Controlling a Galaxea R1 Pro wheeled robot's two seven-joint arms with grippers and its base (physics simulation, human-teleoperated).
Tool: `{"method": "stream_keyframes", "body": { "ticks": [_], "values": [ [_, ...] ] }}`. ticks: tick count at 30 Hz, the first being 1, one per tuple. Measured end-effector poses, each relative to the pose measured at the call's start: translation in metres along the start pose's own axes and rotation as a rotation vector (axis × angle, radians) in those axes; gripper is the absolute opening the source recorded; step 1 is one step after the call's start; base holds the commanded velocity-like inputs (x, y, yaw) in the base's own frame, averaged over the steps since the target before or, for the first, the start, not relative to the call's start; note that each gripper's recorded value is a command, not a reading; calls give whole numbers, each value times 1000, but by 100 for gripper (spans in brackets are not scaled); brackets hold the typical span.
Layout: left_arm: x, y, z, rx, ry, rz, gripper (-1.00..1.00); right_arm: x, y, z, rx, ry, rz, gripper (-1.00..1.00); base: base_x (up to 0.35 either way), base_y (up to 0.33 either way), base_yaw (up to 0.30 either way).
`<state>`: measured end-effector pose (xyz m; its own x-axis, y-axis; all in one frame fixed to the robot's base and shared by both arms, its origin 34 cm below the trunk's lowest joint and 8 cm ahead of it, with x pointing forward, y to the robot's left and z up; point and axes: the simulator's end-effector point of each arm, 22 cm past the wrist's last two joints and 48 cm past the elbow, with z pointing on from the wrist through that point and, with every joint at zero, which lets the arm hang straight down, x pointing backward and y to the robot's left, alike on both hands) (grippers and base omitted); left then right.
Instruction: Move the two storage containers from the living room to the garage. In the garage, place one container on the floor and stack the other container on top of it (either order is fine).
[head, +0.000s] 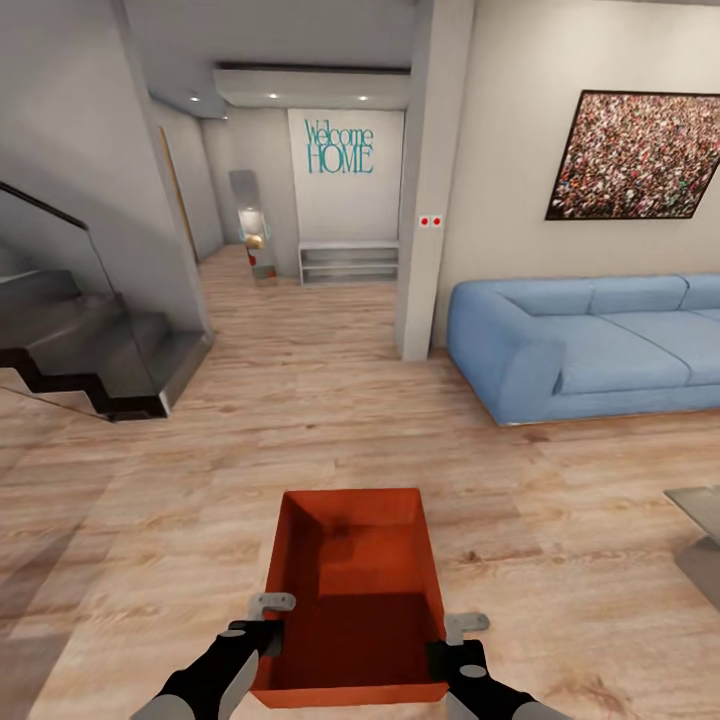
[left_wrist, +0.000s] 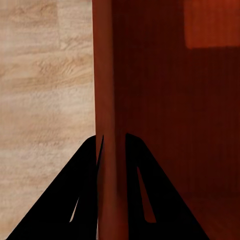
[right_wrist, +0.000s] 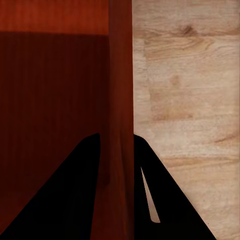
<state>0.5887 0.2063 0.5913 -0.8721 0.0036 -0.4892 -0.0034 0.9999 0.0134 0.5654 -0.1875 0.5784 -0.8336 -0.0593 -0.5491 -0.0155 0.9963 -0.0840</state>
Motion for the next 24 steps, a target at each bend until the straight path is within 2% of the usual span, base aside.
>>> {"method": "stream_keyframes", "body": {
  "ticks": [24],
  "values": [
    [1,1,0,0,2,0,-100,1,1,0,0,2,0,-100,324,0,0]
  ]
}}
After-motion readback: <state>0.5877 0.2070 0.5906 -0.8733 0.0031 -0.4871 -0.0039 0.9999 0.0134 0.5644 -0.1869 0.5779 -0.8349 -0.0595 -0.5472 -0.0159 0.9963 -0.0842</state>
